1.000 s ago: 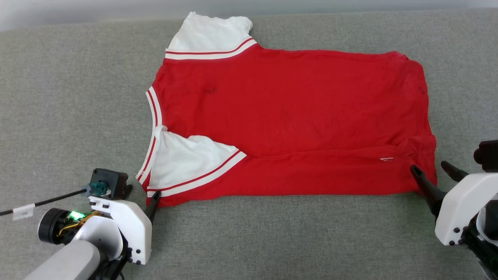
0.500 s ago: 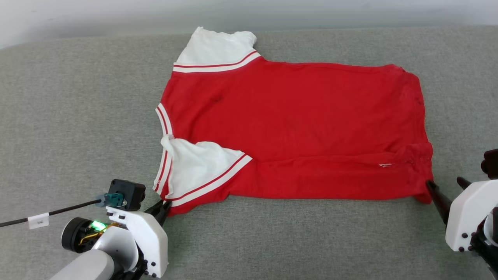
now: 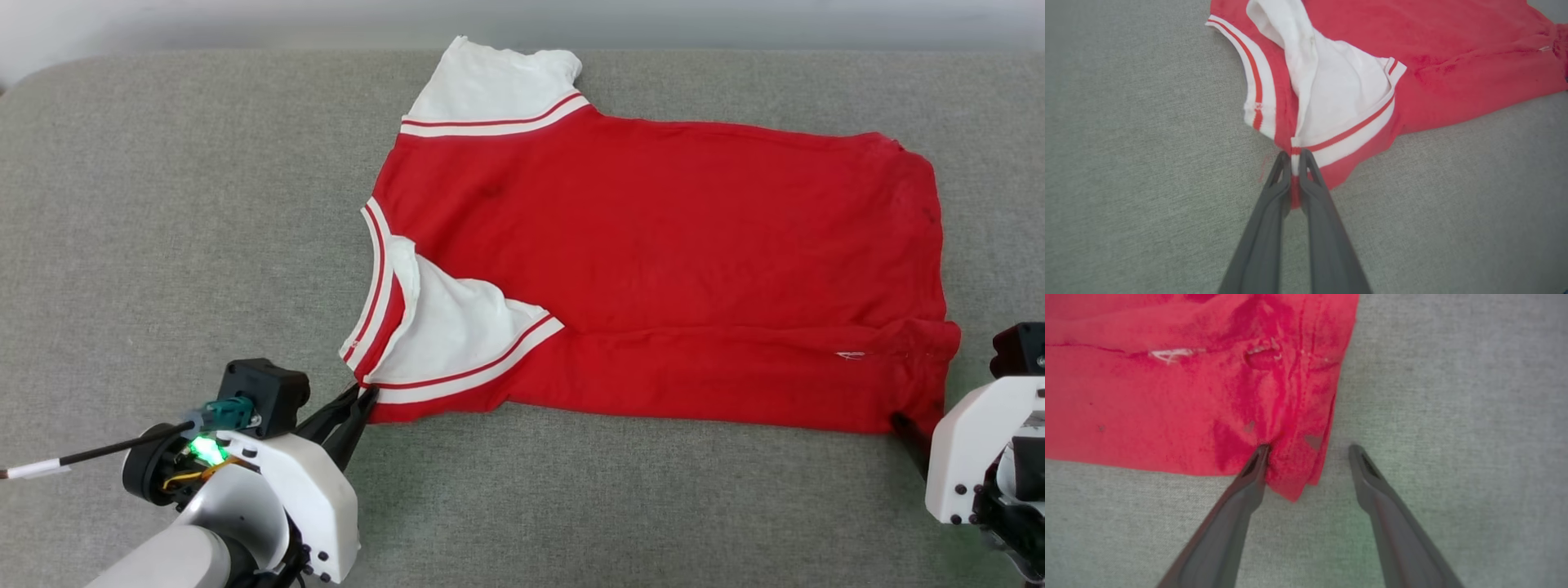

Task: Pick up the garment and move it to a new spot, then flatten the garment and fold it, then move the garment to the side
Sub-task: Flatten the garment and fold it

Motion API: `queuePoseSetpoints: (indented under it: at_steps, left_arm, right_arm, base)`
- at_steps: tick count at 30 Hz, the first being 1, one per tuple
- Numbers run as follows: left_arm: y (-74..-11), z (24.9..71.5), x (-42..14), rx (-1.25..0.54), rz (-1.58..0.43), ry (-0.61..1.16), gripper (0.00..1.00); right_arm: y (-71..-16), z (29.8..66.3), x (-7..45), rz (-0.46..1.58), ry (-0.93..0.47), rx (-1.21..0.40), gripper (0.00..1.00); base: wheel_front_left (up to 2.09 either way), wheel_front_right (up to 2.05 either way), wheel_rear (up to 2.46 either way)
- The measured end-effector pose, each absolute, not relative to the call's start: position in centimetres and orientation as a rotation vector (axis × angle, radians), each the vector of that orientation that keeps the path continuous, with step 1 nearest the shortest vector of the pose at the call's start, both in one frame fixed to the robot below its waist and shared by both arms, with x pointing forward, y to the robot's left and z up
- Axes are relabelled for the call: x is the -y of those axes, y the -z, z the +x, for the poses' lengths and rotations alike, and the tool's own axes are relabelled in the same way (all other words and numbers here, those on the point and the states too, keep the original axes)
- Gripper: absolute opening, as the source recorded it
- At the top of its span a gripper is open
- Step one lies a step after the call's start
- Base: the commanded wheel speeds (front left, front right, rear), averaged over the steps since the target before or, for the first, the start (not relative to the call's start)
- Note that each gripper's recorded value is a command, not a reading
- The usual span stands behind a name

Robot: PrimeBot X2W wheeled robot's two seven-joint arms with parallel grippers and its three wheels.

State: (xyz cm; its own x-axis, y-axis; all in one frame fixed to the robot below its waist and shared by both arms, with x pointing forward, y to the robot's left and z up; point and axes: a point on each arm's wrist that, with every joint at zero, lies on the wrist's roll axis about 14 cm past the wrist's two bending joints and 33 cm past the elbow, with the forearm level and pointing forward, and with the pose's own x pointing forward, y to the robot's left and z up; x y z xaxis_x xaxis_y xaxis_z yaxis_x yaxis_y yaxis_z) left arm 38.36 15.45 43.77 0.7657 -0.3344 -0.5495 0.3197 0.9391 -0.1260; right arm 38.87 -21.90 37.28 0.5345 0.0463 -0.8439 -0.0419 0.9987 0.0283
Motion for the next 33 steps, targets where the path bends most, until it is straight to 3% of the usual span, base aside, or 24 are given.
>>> queuePoseSetpoints:
  at_steps: [4,5,6,7,8,17,33]
  left_arm:
    - [-43.2,38.1,-15.5,-0.624,-0.019,0.354,0.0]
    - [-43.1,38.0,-15.6,-0.633,-0.016,0.353,0.0]
    - [-42.9,38.0,-15.7,-0.64,-0.01,0.351,0.0]
    - [-42.7,37.9,-15.9,-0.646,-0.005,0.347,0.0]
    - [-42.7,37.9,-15.9,-0.649,-0.006,0.345,0.0]
    - [-42.9,37.0,-16.2,-0.655,-0.034,0.341,0.0]
    - [-40.9,28.6,-15.4,-0.801,-0.058,0.382,0.0]
  right_arm:
    - [-36.3,39.1,21.2,0.027,-0.073,-1.03,1.0]
    - [-36.2,39.1,21.2,0.032,-0.076,-1.03,0.95]
    - [-36.1,39.2,21.2,0.031,-0.077,-1.031,0.36]
    - [-36.1,39.3,21.2,0.032,-0.078,-1.029,0.05]
    - [-36.1,39.4,21.2,0.035,-0.078,-1.024,0.0]
    - [-37.5,39.0,22.1,0.03,-0.076,-0.993,0.0]
    - [-40.3,31.5,26.8,-0.019,-0.017,-1.069,0.0]
  base:
    - [0.0,0.0,0.0]
    - [0.0,0.0,0.0]
    - [0.0,0.0,0.0]
    - [0.0,0.0,0.0]
    - [0.0,0.0,0.0]
    - [0.0,0.0,0.0]
    - [0.0,0.0,0.0]
